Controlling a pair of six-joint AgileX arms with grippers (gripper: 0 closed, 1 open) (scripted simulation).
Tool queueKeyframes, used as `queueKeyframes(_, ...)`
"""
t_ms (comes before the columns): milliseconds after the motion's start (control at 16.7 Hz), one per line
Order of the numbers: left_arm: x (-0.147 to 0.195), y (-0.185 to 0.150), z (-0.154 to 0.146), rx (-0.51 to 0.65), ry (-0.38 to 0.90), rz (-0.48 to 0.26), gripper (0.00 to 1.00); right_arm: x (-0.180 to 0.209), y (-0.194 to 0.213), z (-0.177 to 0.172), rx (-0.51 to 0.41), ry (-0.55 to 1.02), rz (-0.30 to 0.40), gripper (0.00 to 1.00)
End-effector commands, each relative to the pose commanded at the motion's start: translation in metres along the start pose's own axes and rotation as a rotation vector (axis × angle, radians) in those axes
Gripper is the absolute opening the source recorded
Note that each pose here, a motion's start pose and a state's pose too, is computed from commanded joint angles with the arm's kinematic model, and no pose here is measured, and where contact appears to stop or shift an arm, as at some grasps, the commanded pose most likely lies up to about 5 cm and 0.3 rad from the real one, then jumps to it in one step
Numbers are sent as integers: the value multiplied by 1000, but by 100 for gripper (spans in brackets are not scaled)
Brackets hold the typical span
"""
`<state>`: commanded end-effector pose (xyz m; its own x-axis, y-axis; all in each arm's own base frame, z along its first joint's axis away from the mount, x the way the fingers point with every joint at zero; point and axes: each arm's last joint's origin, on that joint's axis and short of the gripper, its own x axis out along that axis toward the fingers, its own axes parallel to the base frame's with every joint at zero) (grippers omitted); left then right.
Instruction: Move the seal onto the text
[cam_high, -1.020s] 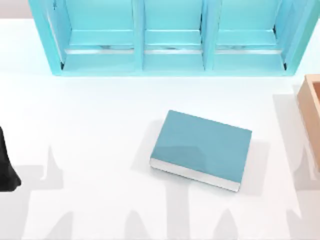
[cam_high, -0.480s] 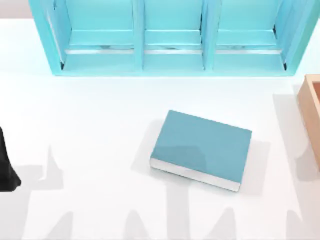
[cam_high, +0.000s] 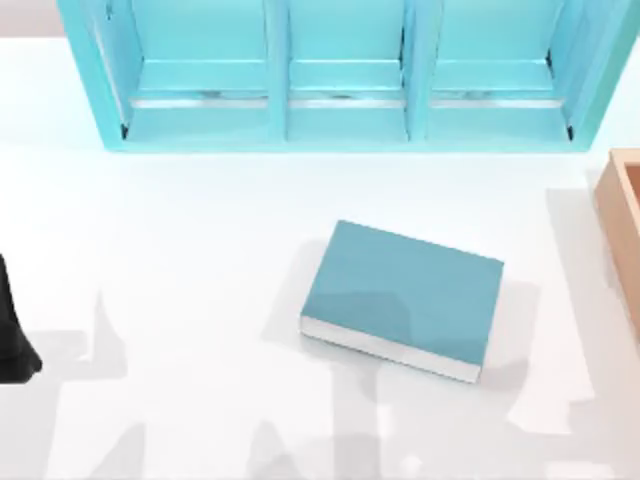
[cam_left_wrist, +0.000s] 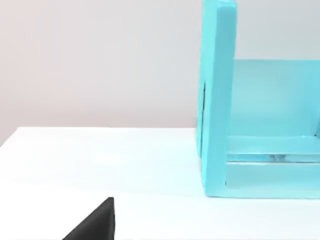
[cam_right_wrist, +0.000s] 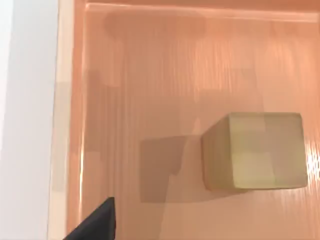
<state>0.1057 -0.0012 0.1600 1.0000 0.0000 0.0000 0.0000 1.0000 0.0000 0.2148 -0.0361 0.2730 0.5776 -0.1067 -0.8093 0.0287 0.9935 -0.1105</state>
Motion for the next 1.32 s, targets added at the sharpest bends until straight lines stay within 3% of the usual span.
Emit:
queueKeyframes(300, 0, 0, 0, 0, 0, 0, 100, 57, -29, 54, 1, 387, 52, 100)
queueKeyframes(540, 0, 0, 0, 0, 0, 0, 100, 91, -47, 73, 10, 564, 95, 100)
queueKeyframes(1080, 0, 0, 0, 0, 0, 0, 100, 102, -51, 78, 11, 609, 111, 100)
queueKeyframes(1320, 0, 0, 0, 0, 0, 0, 100, 128, -49, 63, 15, 612, 111, 100)
